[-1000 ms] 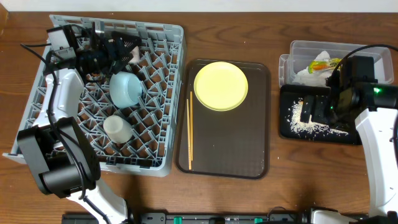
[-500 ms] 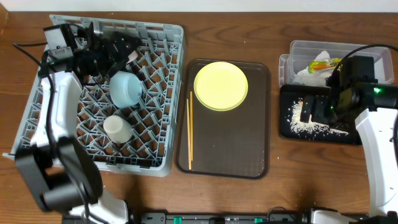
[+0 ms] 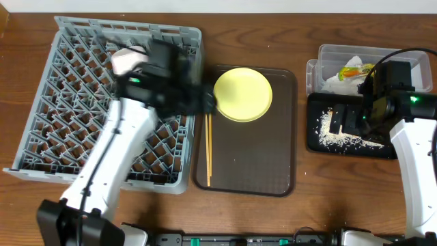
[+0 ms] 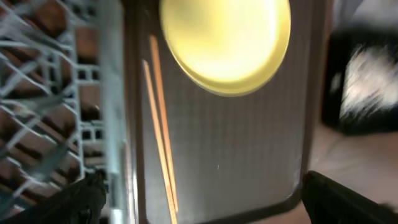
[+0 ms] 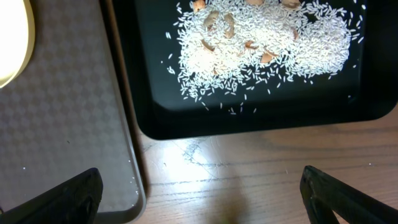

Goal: Sort waste into correct bins and load items into the dishwasher
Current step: 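Move the left gripper to the chopsticks and grasp one chopstick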

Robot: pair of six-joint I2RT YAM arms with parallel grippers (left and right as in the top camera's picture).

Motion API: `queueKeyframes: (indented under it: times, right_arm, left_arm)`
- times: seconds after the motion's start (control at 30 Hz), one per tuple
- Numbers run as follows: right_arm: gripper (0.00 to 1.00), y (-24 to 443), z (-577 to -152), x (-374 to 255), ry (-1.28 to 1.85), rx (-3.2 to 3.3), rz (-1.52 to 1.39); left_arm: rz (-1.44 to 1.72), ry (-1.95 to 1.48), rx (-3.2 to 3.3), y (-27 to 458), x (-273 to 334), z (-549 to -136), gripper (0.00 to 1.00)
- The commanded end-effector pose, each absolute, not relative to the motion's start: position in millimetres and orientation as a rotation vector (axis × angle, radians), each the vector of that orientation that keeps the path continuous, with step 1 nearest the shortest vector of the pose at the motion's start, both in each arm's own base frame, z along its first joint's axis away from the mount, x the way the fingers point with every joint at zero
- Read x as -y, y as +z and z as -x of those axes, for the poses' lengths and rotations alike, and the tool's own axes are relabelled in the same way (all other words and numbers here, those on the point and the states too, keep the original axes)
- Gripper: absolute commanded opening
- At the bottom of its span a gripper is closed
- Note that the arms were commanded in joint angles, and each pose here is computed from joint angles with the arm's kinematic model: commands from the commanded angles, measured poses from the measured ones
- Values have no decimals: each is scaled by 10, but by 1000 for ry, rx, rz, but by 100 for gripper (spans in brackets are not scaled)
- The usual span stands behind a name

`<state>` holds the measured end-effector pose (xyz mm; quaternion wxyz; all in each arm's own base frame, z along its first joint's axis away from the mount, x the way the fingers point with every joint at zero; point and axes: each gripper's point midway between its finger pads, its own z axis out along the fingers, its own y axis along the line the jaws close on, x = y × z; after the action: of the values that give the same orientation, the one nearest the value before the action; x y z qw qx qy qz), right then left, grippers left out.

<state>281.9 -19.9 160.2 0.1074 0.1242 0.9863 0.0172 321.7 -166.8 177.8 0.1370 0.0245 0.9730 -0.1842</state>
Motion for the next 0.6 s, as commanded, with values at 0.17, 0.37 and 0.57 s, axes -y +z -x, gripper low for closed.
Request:
queueKeyframes:
  times: [0.17, 0.37, 0.57]
  right_arm:
    - [99, 1673, -2833, 235, 33, -2882, -356]
    - [99, 1672, -2827, 236, 33, -2884, -357]
    - [99, 1672, -2827, 233, 34, -2884, -356]
  left_arm:
    - [33, -224, -2913, 1324, 1997, -2929, 100]
    - [106, -149, -2992, 839, 2115, -2796, 100]
    - [152, -88, -3046, 438, 2129, -2796, 100]
